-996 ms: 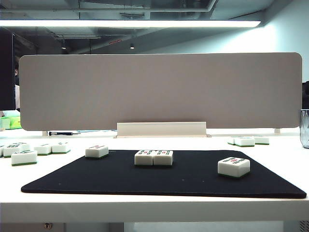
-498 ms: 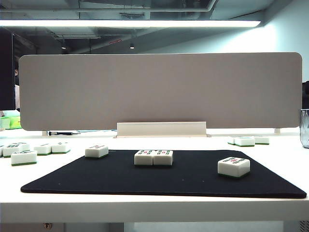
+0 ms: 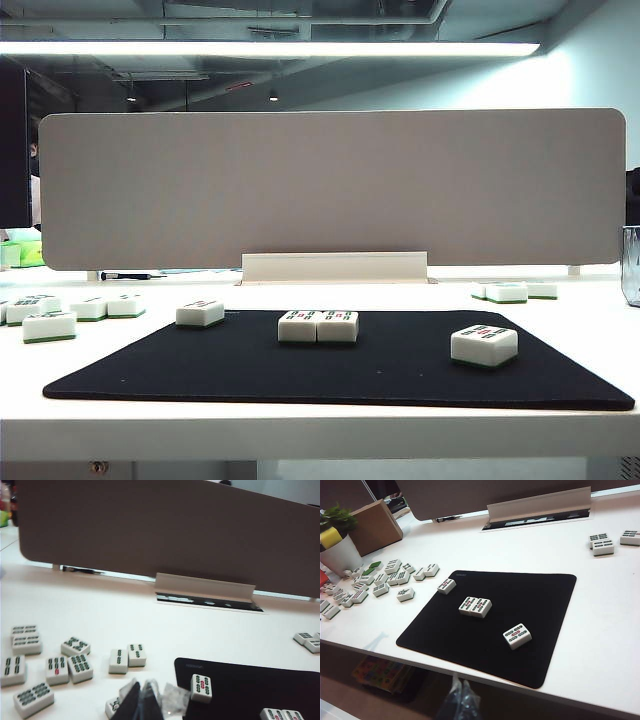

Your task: Arrange four mahjong tiles into a neat stack, creating two layers of paired tiles.

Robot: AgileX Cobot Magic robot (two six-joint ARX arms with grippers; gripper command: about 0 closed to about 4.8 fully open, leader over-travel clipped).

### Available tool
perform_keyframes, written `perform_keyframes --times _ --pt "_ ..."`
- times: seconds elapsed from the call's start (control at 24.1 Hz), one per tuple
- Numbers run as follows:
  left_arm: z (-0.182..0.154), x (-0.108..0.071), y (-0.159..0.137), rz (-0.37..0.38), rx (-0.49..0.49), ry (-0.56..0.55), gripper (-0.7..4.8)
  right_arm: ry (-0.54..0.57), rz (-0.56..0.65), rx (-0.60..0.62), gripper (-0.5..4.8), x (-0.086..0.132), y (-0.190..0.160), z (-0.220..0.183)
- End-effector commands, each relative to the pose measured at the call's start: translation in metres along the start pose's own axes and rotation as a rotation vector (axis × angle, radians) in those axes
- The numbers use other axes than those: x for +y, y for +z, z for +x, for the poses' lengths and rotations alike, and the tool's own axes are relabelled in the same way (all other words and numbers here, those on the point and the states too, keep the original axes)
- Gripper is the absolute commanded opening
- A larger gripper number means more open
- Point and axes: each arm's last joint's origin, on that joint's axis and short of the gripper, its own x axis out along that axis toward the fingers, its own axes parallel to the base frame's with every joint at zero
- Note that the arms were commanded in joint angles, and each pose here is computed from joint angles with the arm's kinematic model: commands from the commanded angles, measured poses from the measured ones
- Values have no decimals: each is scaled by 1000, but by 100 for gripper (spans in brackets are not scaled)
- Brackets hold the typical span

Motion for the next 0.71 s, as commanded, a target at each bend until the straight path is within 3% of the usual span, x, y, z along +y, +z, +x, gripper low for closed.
perform_keyframes --times 0.04,0.37,0.5,0.71 --pt "5 -4 22 59 6 -57 -6 11 -14 -21 -1 1 0 -3" --pt "38 -7 71 117 85 -178 -5 11 -14 -21 -1 1 0 -3" --pt "70 -6 89 96 160 -291 -5 11 -15 -21 -1 1 0 -3" --pt "112 -6 97 53 257 -389 -5 10 -15 -21 -1 1 0 -3"
